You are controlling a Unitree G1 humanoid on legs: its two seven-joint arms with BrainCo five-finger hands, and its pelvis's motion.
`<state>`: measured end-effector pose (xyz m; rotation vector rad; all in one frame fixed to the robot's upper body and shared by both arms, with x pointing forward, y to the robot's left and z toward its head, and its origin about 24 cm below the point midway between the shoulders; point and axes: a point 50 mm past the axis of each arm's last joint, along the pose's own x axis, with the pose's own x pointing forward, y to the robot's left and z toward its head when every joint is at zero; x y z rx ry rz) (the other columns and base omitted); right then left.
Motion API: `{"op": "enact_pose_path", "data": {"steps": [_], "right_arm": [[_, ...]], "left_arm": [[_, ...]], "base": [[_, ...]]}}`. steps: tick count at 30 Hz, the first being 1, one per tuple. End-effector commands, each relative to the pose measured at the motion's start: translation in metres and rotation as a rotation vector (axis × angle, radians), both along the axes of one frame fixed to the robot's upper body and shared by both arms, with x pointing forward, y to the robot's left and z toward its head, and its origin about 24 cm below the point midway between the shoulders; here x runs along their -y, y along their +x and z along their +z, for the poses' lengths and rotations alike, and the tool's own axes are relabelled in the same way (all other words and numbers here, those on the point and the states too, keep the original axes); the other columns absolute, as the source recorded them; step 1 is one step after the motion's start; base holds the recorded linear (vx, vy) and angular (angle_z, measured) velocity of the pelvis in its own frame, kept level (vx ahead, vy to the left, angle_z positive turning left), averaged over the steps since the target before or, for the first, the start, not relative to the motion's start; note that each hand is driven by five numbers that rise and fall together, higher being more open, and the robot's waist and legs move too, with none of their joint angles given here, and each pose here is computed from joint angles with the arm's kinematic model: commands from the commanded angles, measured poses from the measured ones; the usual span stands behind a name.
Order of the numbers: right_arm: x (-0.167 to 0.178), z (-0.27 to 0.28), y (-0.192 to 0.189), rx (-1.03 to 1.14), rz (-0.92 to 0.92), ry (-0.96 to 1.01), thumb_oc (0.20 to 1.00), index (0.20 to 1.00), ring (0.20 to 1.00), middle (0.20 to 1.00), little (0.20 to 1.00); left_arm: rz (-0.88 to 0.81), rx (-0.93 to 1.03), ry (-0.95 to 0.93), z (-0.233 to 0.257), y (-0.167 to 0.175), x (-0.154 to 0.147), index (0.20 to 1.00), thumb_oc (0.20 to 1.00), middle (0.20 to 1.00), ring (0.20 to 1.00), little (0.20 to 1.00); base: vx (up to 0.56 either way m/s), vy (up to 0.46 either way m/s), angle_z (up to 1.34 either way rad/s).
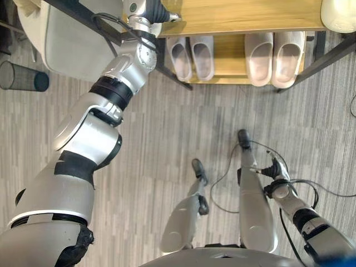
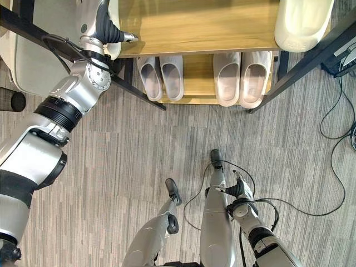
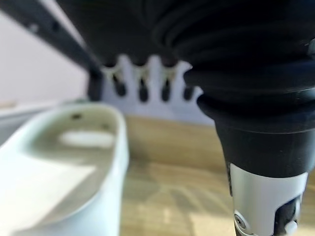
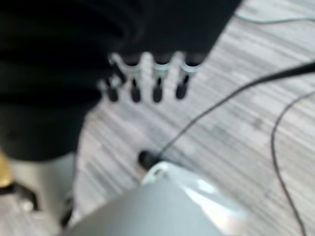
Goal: Arrange the slippers neatly on the shoe rack.
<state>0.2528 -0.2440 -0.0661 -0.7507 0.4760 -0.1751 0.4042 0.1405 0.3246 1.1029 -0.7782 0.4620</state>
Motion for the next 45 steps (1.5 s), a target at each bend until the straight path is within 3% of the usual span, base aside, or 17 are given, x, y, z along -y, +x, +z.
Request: {"op": "enact_pose_path", "data": {"steps": [1,4,12,14,17,35,38,41,42,45], "right_arm": [[-0.003,-0.010,-0.010,-0.031,-0.037,0.044,1.000,1.000,1.000,1.000,1.000],[-0.003,-0.012,-0.012,-0.028,-0.052,0.062,1.000,1.000,1.000,1.000,1.000],[-0.003,-0.022,-0.026,-0.064,-0.085,0.097,1.000,1.000,1.000,1.000,1.000],[-0.004,-0.024,-0.028,-0.073,-0.087,0.101,1.000,1.000,1.000,1.000,1.000],[-0.002,-0.022,-0.026,-0.069,-0.090,0.096,1.000,1.000,1.000,1.000,1.000],[-0.007,-0.021,-0.021,-0.053,-0.095,0.111,1.000,1.000,1.000,1.000,1.000],[-0.007,-0.020,-0.019,-0.044,-0.097,0.114,1.000,1.000,1.000,1.000,1.000],[-0.007,-0.019,-0.017,-0.046,-0.098,0.110,1.000,1.000,1.000,1.000,1.000],[-0.007,-0.019,-0.017,-0.046,-0.102,0.113,1.000,1.000,1.000,1.000,1.000],[-0.008,-0.020,-0.016,-0.051,-0.112,0.118,1.000,1.000,1.000,1.000,1.000]], "left_arm": [[0.160,0.143,-0.082,0.052,-0.011,-0.045,1.000,1.000,1.000,1.000,1.000],[0.190,0.156,-0.093,0.057,-0.014,-0.054,1.000,1.000,1.000,1.000,1.000],[0.175,0.201,-0.066,0.054,-0.019,-0.057,0.843,0.843,0.843,0.843,0.843],[0.179,0.203,-0.054,0.052,-0.019,-0.058,0.859,0.859,0.859,0.859,0.859],[0.234,0.173,-0.037,0.051,-0.016,-0.063,1.000,1.000,1.000,1.000,1.000],[0.472,0.105,0.011,0.049,-0.014,-0.093,1.000,1.000,1.000,1.000,1.000],[0.497,0.064,-0.006,0.041,-0.011,-0.099,0.865,0.865,0.865,0.865,0.865],[0.481,0.042,-0.015,0.037,-0.008,-0.095,0.457,0.457,0.457,0.457,0.457],[0.475,0.033,-0.023,0.035,-0.007,-0.094,0.200,0.200,0.200,0.200,0.200],[0.423,-0.014,-0.074,0.024,-0.001,-0.084,0.200,0.200,0.200,0.200,0.200]], "base": [[0.05,0.022,0.04],[0.05,0.012,0.01],[0.06,0.020,0.01],[0.05,0.028,-0.01],[0.04,0.021,-0.01],[0.04,-0.002,-0.02],[0.04,0.002,-0.02],[0.03,-0.010,-0.04],[0.00,0.000,0.00],[0.00,0.000,0.00]]}}
